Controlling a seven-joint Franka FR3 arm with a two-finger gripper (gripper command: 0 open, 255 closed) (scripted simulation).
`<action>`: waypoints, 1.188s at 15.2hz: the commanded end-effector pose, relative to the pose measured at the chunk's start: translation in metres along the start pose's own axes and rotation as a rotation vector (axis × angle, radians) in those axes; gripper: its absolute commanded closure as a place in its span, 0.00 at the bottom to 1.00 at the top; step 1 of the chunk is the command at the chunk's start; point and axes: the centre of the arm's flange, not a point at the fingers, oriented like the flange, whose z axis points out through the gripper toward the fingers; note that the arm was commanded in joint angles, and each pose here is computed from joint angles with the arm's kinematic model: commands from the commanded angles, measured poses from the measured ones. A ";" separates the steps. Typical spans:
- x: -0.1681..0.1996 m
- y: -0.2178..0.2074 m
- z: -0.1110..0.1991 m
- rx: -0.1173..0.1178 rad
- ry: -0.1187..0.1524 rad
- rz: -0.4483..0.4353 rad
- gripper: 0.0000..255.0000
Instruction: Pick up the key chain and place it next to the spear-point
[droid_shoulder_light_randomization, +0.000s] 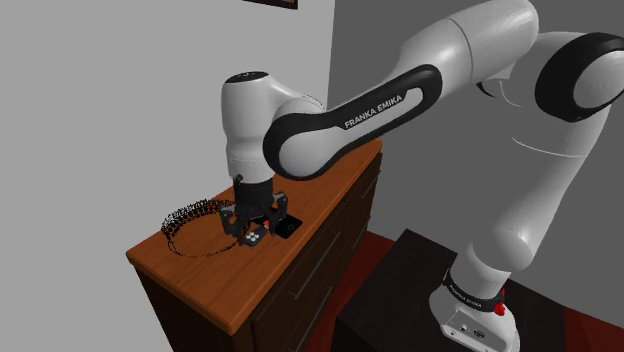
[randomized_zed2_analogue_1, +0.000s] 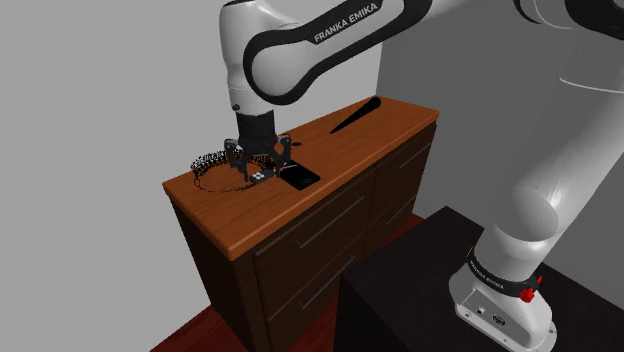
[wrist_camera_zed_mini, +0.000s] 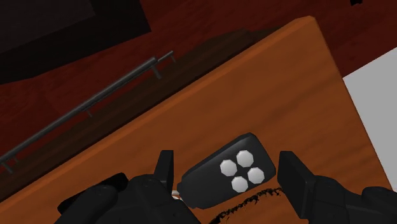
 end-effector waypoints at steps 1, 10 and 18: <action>0.000 -0.001 -0.011 0.000 0.000 0.000 1.00; 0.043 0.049 -0.027 0.000 0.000 0.000 1.00; 0.111 0.130 -0.027 0.000 0.000 0.000 1.00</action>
